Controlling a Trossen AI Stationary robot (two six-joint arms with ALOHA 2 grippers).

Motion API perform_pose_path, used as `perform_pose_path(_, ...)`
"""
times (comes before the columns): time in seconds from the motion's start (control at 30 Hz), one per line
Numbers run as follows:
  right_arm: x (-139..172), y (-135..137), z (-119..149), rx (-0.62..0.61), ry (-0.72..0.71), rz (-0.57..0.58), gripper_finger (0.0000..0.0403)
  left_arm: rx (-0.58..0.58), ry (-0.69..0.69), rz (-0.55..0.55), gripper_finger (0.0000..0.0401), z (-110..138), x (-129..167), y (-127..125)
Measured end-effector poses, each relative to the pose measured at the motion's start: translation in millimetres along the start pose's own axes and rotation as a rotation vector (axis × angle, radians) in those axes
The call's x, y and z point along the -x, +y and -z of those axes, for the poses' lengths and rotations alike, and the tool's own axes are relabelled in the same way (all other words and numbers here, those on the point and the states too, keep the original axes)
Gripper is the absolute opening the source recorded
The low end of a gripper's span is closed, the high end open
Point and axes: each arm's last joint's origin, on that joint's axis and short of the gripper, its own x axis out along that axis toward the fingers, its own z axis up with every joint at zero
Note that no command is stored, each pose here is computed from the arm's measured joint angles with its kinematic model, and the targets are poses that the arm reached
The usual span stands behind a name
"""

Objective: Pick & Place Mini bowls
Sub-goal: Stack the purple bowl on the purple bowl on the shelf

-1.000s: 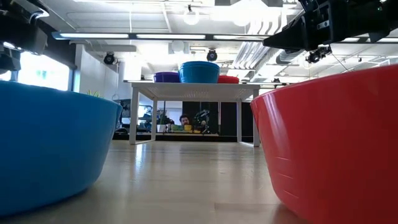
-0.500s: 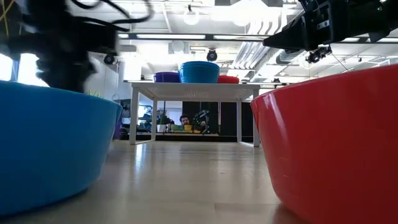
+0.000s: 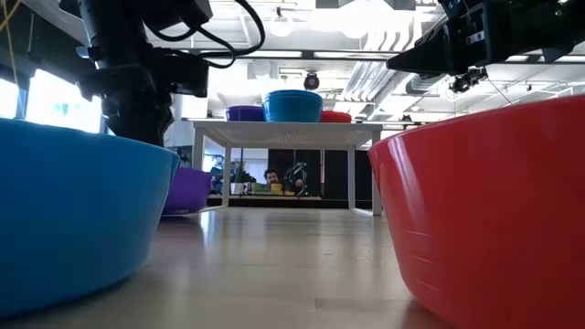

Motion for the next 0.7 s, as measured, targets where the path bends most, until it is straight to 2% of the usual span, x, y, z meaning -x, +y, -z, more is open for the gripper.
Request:
perform_pose_path(0.13,0,0,0,0.0,0.0,0.0,0.0,0.006,0.035,0.024,0.0065,2,0,0)
perform_pose_path(0.33,0,0,0,0.0,0.0,0.0,0.0,-0.004,0.084,-0.004,0.0109,10,11,7)
perform_pose_path(0.47,0,0,0,0.0,0.001,0.0,0.0,0.017,0.063,-0.027,0.0116,13,25,12)
perform_pose_path(0.7,0,0,1,0.0,0.008,-0.002,0.0,0.062,0.065,-0.153,0.0117,26,50,32)
